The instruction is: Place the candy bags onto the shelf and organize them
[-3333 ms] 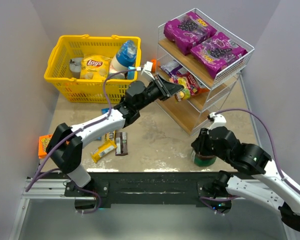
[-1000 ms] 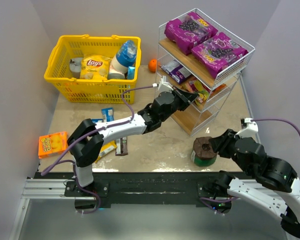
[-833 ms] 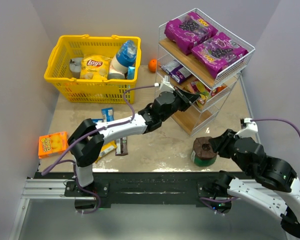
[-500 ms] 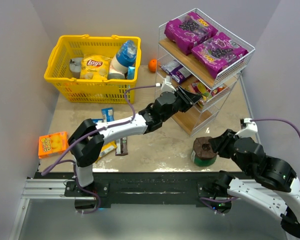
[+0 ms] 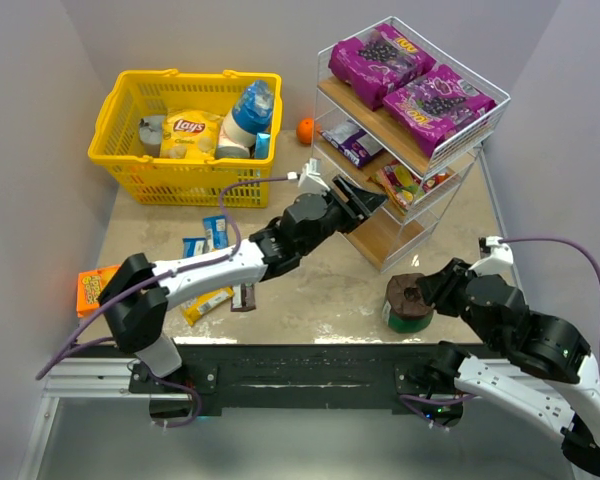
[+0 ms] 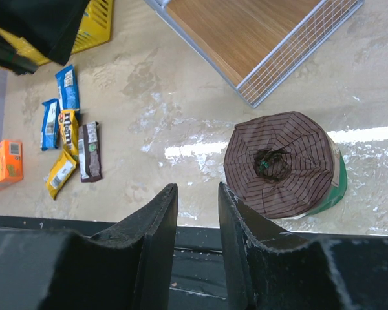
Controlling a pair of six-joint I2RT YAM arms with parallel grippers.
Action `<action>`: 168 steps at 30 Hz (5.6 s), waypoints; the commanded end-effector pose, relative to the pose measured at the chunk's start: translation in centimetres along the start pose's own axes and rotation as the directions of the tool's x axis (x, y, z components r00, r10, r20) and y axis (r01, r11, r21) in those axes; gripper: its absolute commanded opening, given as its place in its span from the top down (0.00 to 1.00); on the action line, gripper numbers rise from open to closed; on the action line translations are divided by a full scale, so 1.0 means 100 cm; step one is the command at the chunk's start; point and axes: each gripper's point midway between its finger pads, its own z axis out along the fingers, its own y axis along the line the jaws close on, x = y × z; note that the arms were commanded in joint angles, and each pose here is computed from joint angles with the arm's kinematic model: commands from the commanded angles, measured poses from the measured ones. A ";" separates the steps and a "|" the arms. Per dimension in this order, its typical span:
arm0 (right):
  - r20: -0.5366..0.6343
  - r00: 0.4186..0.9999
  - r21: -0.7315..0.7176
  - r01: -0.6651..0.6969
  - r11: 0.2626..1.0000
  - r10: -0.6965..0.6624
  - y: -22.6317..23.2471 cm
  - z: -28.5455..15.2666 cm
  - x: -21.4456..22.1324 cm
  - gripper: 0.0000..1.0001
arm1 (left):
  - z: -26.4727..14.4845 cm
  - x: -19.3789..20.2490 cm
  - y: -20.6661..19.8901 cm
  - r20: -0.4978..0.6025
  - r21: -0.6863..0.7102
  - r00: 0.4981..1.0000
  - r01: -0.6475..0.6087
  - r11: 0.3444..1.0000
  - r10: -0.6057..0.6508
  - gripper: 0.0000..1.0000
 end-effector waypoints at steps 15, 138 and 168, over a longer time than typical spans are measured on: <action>-0.001 0.999 -0.062 0.041 0.997 -0.042 0.037 0.025 -0.002 0.65 | -0.070 -0.080 0.047 0.012 -0.082 0.947 -0.319 0.944 0.321 0.41; -0.487 0.765 -0.276 0.323 0.905 -0.421 0.198 0.219 0.274 0.92 | -0.295 -0.042 0.339 -0.073 -0.672 0.997 -0.026 0.740 -0.032 0.35; -0.356 0.831 -0.186 0.384 0.904 -0.427 0.193 0.299 0.209 0.80 | -0.302 -0.040 0.358 -0.031 -0.700 0.999 0.003 0.715 -0.034 0.37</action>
